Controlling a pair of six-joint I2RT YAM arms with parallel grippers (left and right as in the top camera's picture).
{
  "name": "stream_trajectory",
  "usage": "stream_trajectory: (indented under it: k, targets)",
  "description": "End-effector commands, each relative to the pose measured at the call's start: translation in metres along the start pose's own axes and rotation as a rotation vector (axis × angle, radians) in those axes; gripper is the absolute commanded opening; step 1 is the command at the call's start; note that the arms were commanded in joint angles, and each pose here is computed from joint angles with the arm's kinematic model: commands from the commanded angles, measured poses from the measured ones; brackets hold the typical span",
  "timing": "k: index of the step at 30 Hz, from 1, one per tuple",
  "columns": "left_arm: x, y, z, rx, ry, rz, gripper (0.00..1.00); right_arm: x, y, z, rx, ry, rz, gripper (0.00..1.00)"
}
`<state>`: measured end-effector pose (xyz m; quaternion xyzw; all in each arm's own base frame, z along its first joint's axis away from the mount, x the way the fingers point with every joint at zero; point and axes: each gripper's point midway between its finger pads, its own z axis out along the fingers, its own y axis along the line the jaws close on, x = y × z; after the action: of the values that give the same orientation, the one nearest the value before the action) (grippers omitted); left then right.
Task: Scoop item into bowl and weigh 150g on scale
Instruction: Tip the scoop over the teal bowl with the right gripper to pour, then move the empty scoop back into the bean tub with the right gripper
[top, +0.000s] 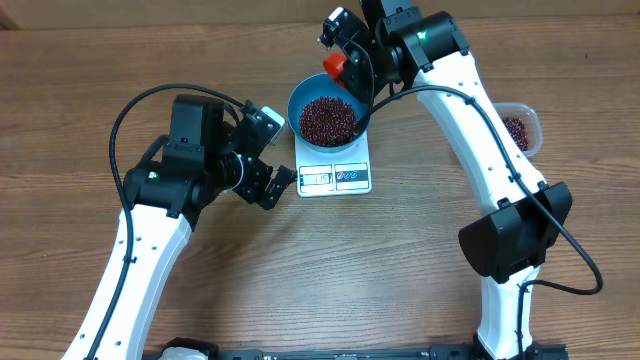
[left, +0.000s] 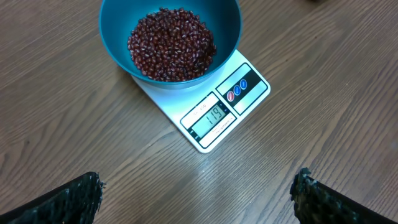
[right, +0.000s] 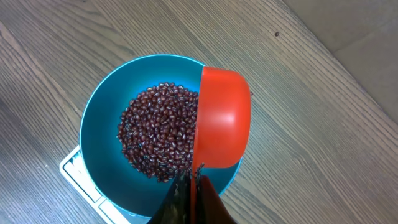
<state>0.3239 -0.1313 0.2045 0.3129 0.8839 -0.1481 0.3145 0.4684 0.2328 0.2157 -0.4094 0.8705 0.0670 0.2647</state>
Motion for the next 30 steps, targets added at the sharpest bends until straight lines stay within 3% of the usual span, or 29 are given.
stream_trajectory:
  k: [1,9,17,22,30]
  targets:
    - [-0.004,0.001,-0.003,-0.008,-0.011,0.028,1.00,-0.025,-0.012,-0.041,0.091,-0.104,-0.036,0.04]
    - [-0.004,0.001,-0.003,-0.007,-0.011,0.028,1.00,-0.027,-0.008,-0.043,0.066,-0.115,-0.045,0.04]
    - [-0.004,0.001,-0.003,-0.007,-0.011,0.028,1.00,-0.010,-0.073,-0.090,0.137,-0.208,0.252,0.04]
    - [-0.004,0.001,-0.003,-0.007,-0.011,0.028,1.00,0.061,-0.143,-0.137,0.240,-0.167,0.524,0.04]
    - [-0.004,0.001,-0.003,-0.007,-0.011,0.028,1.00,0.167,-0.171,-0.155,0.249,0.038,0.763,0.04]
